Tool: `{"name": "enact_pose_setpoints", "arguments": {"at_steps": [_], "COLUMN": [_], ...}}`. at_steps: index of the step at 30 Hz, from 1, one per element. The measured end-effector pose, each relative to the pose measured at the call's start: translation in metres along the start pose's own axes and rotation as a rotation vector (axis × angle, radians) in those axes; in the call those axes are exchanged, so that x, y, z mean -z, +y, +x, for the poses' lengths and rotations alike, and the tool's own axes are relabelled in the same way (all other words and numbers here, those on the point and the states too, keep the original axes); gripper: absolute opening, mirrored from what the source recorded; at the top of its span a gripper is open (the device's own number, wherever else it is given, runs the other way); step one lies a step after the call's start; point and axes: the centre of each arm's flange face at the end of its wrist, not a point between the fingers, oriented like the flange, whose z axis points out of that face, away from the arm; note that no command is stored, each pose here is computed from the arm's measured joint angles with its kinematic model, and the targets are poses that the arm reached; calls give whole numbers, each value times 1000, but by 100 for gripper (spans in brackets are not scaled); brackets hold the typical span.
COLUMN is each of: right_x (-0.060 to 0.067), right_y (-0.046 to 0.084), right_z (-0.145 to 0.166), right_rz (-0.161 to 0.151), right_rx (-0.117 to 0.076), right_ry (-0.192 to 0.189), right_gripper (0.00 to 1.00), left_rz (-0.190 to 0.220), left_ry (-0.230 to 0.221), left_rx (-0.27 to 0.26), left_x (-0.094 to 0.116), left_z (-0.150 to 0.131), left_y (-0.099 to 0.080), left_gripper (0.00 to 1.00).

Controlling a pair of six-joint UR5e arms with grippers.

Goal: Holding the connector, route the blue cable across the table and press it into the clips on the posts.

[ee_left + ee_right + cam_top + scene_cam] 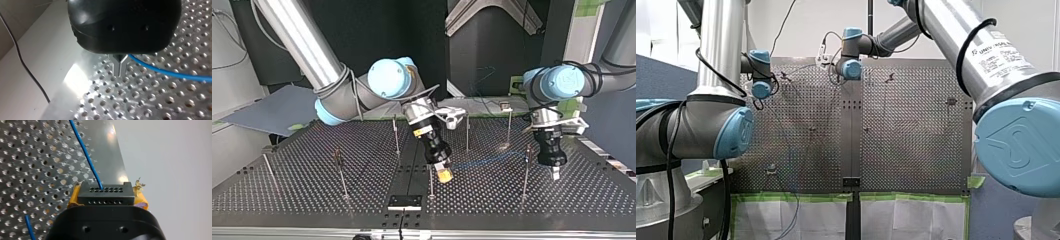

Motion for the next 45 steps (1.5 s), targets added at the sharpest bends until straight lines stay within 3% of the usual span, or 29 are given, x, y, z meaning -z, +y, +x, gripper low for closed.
{"name": "enact_pose_setpoints", "arguments": {"at_steps": [8, 21, 32, 37, 39, 40, 41, 42, 43, 44, 45], "right_x": [-3, -7, -4, -2, -1, 0, 0, 1, 1, 1, 2], "right_y": [3, -5, -23, -25, -24, -23, -22, -22, -22, -22, -22], "right_z": [1, -46, -68, -71, -71, -72, -72, -72, -73, -73, -73], "right_rz": [-4, 3, 26, 16, 4, -4, -9, -12, -16, -17, -19], "right_rx": [4, 9, 4, 4, 5, 6, 7, 7, 9, 10, 11], "right_ry": [-3, -68, -99, -112, -118, -122, -125, -128, -131, -134, -136], "right_gripper": [0, 0, 0, 0, 0, 0, 0, 0, 0, 0, 0], "left_rz": [-34, -146, -167, -172, -178, -180, -183, -185, -186, -187, -186], "left_ry": [24, 19, 27, 44, 55, 60, 65, 70, 74, 80, 87], "left_rx": [-4, -18, -14, 0, 11, 14, 17, 20, 21, 22, 23], "left_x": [-5, -4, -3, -1, 1, 1, 2, 3, 3, 4, 5], "left_z": [18, 14, 13, 15, 15, 16, 16, 16, 15, 15, 14], "left_y": [18, 44, 50, 51, 51, 51, 51, 51, 51, 50, 49], "left_gripper": [0, 0, 3, 3, 17, 17, 26, 53, 53, 71, 98]}}
